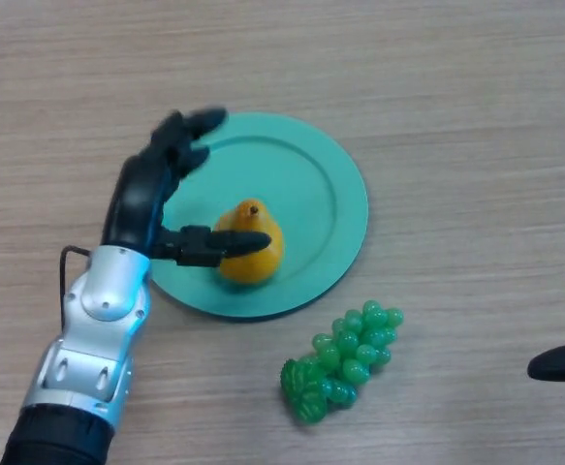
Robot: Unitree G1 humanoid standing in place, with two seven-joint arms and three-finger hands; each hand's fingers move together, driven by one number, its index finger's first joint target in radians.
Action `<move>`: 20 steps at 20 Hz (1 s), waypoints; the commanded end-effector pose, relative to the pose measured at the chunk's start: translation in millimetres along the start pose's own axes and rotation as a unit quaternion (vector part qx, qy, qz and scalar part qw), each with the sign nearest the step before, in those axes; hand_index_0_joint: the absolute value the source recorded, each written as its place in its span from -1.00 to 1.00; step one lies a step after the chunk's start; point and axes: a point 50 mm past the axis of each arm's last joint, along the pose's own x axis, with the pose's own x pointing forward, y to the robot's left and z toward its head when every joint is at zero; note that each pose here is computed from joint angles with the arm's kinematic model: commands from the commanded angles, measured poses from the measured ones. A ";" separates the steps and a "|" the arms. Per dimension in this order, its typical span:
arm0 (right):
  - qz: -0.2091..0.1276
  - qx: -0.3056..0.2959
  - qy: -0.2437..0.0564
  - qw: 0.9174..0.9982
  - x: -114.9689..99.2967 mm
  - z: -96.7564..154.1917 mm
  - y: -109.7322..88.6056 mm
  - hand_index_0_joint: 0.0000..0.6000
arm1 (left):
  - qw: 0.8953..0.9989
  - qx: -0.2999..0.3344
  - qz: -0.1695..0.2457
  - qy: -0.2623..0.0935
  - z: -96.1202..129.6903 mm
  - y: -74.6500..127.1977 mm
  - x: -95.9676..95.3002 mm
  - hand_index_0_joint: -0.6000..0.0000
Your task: Pick up the yellow pear and place it on the plate
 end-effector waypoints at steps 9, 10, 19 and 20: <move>0.015 0.013 -0.109 0.994 13.7 22.3 11.1 -1.00 | 0.975 0.018 0.083 -0.206 94.9 92.8 -71.5 1.00; 0.024 0.021 -0.105 0.994 14.1 21.6 12.8 -1.00 | 0.975 0.026 0.090 -0.201 93.1 100.7 -76.2 1.00; 0.071 0.047 -0.093 0.992 22.3 17.4 27.5 -1.00 | 0.991 0.020 0.043 -0.122 73.5 98.4 -101.3 1.00; 0.073 0.050 -0.097 0.991 23.0 17.6 29.0 -1.00 | 0.991 0.015 0.050 -0.124 75.9 101.2 -101.4 1.00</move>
